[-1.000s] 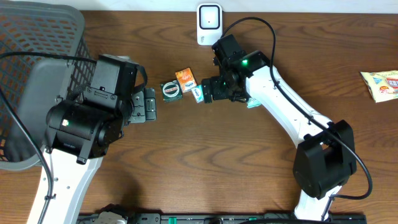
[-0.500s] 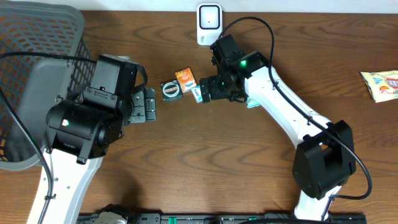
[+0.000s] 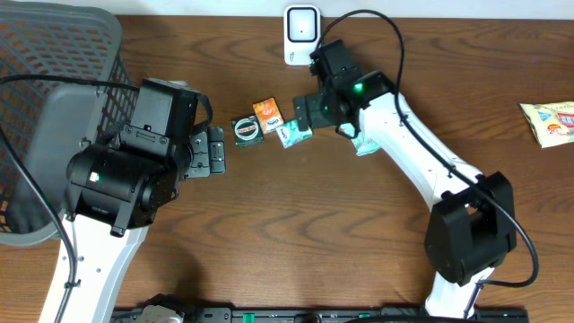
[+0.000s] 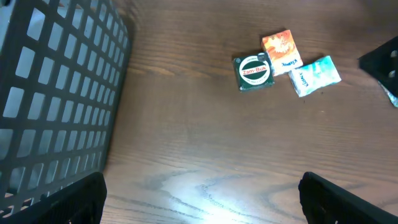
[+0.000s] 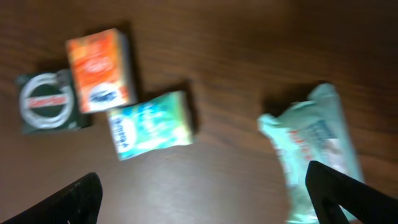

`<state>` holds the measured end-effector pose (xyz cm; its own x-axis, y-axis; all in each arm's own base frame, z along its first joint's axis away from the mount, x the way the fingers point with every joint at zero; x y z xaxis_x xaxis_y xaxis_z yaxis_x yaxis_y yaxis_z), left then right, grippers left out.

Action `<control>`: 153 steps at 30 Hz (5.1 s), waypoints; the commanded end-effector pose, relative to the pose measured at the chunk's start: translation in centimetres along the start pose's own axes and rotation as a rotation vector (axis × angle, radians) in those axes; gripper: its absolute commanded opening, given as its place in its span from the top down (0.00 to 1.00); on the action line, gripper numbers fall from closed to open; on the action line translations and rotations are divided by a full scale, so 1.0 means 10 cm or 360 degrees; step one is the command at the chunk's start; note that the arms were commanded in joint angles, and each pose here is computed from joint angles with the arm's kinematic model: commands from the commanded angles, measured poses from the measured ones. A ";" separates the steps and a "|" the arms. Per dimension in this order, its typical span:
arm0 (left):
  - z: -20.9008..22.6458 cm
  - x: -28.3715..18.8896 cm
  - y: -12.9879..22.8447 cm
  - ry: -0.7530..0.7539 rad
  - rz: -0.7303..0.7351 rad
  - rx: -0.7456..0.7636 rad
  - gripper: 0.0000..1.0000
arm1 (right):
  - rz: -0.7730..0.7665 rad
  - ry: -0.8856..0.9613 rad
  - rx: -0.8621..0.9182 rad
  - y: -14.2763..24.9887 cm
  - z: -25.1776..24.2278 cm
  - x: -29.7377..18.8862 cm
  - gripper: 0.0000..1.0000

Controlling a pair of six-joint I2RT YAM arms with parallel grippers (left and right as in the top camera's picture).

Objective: Scan the item barcode

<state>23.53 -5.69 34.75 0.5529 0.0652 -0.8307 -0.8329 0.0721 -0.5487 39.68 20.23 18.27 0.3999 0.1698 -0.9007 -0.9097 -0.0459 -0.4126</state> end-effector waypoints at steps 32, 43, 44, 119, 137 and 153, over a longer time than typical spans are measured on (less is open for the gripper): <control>0.03 0.00 -0.02 -0.0030 -0.0005 0.0008 0.02 | -0.0019 0.0676 -0.0267 0.30 -0.53 0.30 0.16; 0.03 0.00 -0.02 -0.0030 -0.0005 0.0008 0.02 | 0.0049 0.0799 -0.0345 0.44 -0.48 0.56 0.24; 0.03 0.00 -0.02 -0.0030 -0.0005 0.0008 0.02 | 0.0057 0.0813 -0.0355 0.46 -0.48 0.59 0.26; 0.03 0.00 -0.02 -0.0030 -0.0005 0.0008 0.02 | 0.0559 -0.1299 0.0492 0.62 -1.20 0.58 0.92; 0.03 0.00 -0.02 -0.0030 -0.0005 0.0008 0.02 | 0.0469 -0.0924 0.0664 0.38 -1.94 0.39 0.38; 0.03 0.00 -0.02 -0.0030 -0.0005 0.0008 0.02 | 0.0560 -0.0491 0.0536 0.45 -1.63 0.68 0.20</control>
<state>23.53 -5.69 34.75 0.5529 0.0652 -0.8307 -0.8329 0.0721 -0.5487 40.14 5.04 7.99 0.0567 0.5394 -0.8401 -0.9912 0.1315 0.0175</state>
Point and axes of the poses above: each gripper's point midway between its finger pads, its own x axis out along the fingers, its own z axis along the line the jaws close on, y = z × x, the point moved 7 cm from there along -x, back along the fingers, and after that the axes turned 6 degrees about x, right-handed, at the moved point
